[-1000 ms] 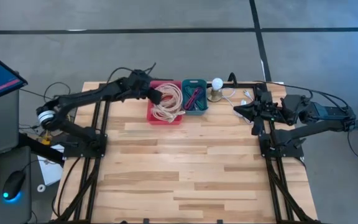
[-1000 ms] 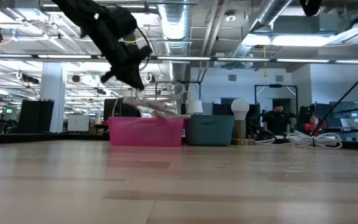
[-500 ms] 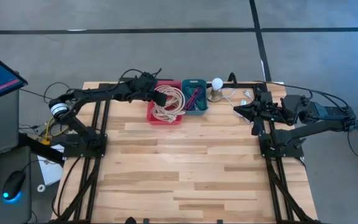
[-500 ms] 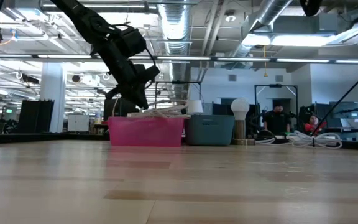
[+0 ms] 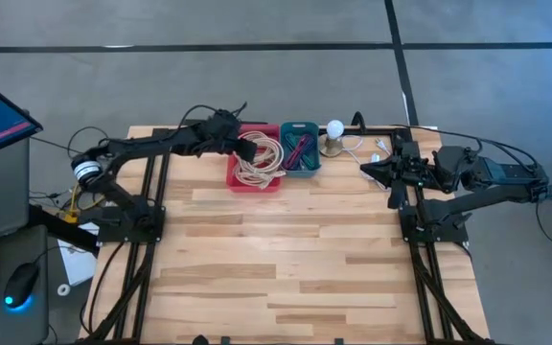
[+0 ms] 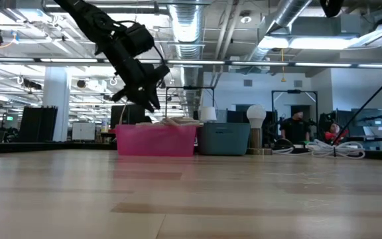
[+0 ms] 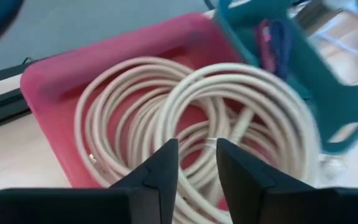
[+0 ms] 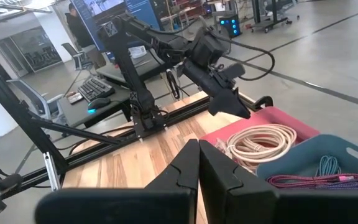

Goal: Pick & Place USB Port
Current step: Return to Home Position

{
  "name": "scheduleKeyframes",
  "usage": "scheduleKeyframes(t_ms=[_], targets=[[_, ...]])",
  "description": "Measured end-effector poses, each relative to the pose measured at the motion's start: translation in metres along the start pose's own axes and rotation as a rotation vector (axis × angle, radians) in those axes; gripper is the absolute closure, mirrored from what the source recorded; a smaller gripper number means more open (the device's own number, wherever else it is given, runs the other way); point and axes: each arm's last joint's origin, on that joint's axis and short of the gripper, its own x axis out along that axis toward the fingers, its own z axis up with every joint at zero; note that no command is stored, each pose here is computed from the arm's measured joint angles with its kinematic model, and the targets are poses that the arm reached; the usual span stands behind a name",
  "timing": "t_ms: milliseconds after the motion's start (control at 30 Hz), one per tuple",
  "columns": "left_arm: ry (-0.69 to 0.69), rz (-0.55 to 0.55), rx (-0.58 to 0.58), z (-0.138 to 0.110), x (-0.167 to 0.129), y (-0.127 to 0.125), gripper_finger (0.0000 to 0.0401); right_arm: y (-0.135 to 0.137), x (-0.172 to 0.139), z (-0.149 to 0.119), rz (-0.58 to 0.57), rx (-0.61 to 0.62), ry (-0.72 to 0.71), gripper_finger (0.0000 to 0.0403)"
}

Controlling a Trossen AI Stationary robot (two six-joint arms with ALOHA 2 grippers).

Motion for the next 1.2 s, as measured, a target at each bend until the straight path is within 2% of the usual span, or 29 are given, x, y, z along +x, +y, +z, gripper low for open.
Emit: scheduleKeyframes(t_ms=[200,467,700,900,1133,1200], targets=[[-0.07,-0.133,0.04,0.011,-0.034,-0.007,0.0294,0.001,0.0,0.002,0.008,0.007,-0.017,0.0403],[-0.292,-0.359,0.258,0.012,-0.119,-0.036,0.0314,0.0,-0.014,0.013,0.077,0.003,-0.13,0.0403],[-0.489,-0.461,0.323,-0.003,-0.188,-0.051,0.0327,-0.004,-0.033,0.018,0.147,0.019,-0.182,0.0403],[-0.599,-0.539,0.322,-0.015,-0.23,-0.052,0.0336,-0.007,-0.044,0.021,0.167,0.033,-0.221,0.0403],[-0.651,-0.637,0.307,-0.023,-0.257,-0.047,0.0343,-0.008,-0.046,0.021,0.158,0.035,-0.228,0.0403],[-0.65,-0.658,0.259,-0.024,-0.261,-0.044,0.0344,-0.009,-0.046,0.021,0.138,0.047,-0.23,0.0403]])
